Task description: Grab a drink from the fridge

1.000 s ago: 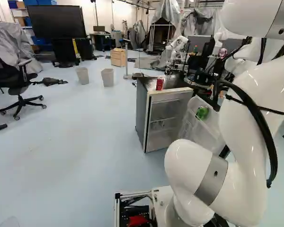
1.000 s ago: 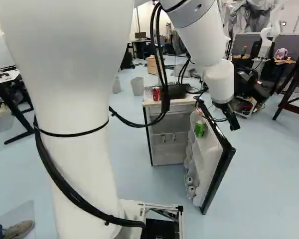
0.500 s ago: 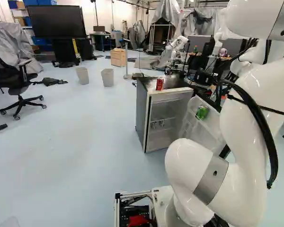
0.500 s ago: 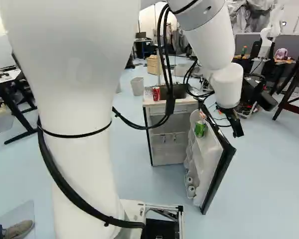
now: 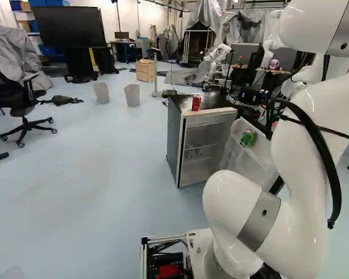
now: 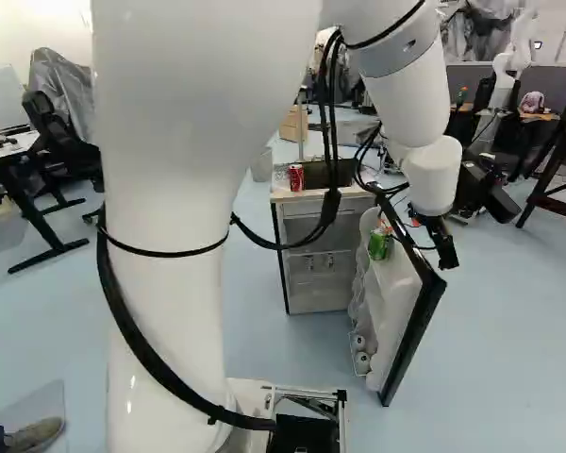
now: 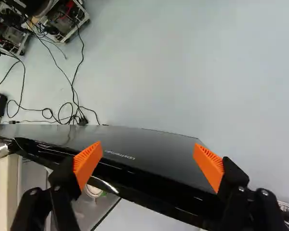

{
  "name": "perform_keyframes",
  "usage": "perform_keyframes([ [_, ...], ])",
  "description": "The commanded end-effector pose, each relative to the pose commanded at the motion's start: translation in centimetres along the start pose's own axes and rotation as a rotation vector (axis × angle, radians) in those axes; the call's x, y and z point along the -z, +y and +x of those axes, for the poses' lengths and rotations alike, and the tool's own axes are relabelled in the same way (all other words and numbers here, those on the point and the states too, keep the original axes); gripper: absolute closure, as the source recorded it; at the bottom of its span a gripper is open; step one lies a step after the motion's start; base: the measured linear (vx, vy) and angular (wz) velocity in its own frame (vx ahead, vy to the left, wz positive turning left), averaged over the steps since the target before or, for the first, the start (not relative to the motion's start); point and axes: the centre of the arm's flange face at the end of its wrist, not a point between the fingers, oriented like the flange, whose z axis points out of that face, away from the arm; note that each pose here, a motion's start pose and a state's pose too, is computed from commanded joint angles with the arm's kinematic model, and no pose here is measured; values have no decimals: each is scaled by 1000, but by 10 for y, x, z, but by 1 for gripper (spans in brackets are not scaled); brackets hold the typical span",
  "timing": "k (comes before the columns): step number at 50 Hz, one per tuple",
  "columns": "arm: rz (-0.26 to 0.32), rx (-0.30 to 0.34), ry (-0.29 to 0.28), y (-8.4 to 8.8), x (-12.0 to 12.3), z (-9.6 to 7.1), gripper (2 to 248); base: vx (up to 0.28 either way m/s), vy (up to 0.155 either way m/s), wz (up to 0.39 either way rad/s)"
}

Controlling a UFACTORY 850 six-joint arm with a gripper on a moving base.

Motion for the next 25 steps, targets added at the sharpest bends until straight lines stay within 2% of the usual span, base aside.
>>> perform_keyframes([
  [25, -5, -3, -6, 3, -1, -3, 3, 0, 0, 0],
])
